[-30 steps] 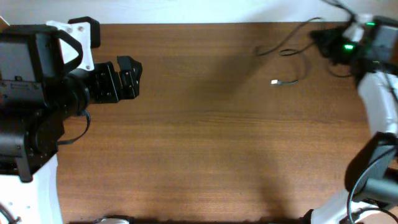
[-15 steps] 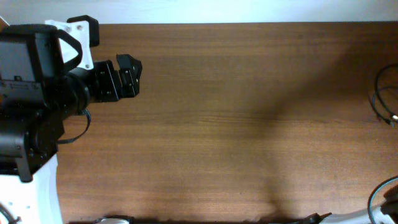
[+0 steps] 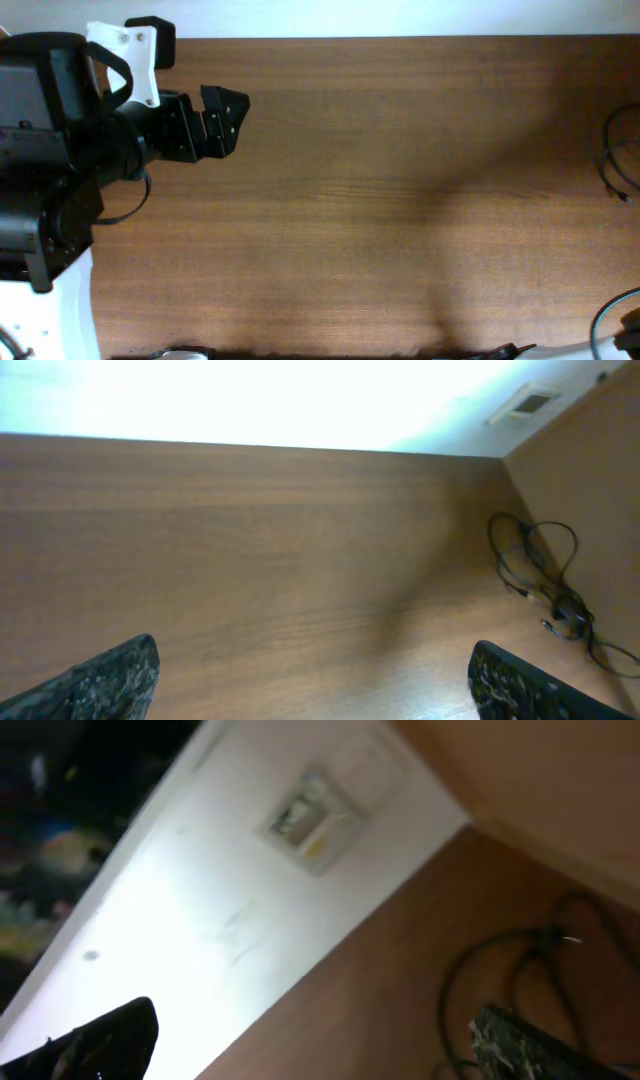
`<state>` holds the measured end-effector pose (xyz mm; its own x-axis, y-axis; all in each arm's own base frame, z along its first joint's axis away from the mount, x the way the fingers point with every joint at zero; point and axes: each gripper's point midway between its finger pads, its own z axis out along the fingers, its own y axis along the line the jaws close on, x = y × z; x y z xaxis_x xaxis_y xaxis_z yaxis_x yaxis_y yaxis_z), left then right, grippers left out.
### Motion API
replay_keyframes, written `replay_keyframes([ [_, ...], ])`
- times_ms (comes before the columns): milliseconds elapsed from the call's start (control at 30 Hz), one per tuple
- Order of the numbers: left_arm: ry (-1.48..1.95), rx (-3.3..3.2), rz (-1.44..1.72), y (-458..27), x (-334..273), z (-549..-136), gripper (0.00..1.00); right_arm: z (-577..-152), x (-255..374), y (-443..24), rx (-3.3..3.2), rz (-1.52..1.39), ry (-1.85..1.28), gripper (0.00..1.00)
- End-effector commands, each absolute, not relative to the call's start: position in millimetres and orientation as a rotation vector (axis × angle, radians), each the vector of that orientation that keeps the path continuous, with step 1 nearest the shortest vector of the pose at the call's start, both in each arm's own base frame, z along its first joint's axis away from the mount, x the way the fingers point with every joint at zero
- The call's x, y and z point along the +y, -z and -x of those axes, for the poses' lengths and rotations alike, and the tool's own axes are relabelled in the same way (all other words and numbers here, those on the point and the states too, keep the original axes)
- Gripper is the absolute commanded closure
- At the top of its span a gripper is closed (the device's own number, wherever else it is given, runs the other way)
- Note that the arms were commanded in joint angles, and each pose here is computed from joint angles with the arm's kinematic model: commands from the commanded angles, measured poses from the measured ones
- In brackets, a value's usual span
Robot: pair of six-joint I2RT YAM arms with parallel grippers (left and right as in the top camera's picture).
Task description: Untangle cables
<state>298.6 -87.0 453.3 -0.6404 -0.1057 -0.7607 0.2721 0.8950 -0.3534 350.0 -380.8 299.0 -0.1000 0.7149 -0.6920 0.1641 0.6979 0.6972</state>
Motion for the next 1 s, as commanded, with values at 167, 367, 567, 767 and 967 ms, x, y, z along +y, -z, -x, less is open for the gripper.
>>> replay_keyframes([
  [167,0.495,2.06,-0.323,-479.3,-91.2,-288.1,0.01,-338.6,-250.5,-453.2,1.583,-0.291,-0.436,0.01],
  [367,0.22,1.94,-0.181,-510.9,-48.8,-271.8,0.01,-316.8,-137.1,-511.5,1.558,-0.107,-0.366,0.01],
  [567,-0.078,1.871,0.033,-527.0,6.9,-241.4,0.0,-277.9,-94.0,-504.8,1.631,-0.156,-0.151,0.01],
  [767,-0.216,1.896,0.16,-499.1,34.1,-233.8,0.01,-228.4,-60.2,-496.1,1.659,-0.163,0.084,0.01],
  [967,-0.197,1.877,0.207,-446.6,36.1,-226.4,0.01,-185.6,-36.1,-488.9,1.636,-0.155,0.109,0.01],
])
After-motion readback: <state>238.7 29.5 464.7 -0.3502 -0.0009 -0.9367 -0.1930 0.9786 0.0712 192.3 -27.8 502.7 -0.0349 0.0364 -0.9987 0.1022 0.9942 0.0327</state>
